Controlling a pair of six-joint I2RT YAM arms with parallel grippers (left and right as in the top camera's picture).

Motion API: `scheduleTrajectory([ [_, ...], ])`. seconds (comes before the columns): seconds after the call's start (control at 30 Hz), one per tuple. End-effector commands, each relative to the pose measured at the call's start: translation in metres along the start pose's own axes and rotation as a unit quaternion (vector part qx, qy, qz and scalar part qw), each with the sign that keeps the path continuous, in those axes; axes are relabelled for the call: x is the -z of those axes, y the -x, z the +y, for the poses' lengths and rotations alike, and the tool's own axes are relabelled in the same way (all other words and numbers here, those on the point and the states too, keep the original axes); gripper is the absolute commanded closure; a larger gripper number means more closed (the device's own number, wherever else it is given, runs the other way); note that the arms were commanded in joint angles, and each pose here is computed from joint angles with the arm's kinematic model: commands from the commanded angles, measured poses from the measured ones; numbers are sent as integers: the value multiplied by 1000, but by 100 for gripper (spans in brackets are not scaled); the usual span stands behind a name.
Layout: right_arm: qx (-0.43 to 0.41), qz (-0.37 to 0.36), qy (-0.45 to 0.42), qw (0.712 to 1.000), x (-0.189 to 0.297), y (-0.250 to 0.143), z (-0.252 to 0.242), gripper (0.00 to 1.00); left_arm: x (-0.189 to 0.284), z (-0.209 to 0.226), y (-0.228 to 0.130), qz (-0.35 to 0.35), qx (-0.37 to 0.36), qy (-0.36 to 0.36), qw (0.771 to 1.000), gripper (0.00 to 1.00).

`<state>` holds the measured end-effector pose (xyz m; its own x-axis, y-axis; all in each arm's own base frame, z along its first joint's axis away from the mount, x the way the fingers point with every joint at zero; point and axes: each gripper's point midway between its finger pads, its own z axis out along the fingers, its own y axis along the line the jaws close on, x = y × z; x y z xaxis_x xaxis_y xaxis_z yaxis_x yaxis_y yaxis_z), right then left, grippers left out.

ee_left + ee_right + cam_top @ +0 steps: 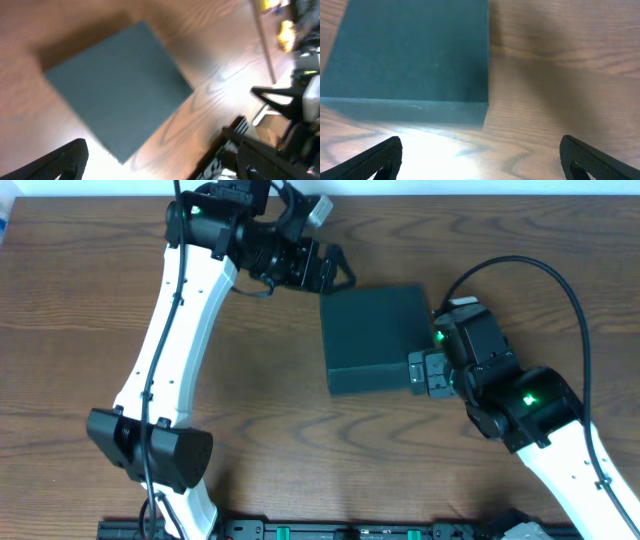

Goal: Pack container
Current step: 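Press the closed lid down with the right gripper, left gripper retracting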

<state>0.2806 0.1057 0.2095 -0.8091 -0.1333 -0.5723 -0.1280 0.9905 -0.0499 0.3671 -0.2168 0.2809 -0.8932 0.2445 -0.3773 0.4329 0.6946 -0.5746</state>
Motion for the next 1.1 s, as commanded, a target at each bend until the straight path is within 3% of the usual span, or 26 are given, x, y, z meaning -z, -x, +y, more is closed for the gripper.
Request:
scheduleTrajectory([
  [0.0,-8,-5,15,1000,1,2,7,1,15,10,-11,6,4,61,998,4],
  [0.23,-3,4,6,1000,-22,8,13,1,40,16,-43,38,3,139,990,4],
  [0.47,11,61,-11,998,-77,-2,24,1,83,14,-65,10,1,225,974,4],
  [0.63,1,64,-12,998,-90,-1,28,1,102,20,-90,-14,17,281,960,4],
  [1.07,2,51,-38,998,-95,2,20,1,55,44,-163,-68,18,274,959,4],
])
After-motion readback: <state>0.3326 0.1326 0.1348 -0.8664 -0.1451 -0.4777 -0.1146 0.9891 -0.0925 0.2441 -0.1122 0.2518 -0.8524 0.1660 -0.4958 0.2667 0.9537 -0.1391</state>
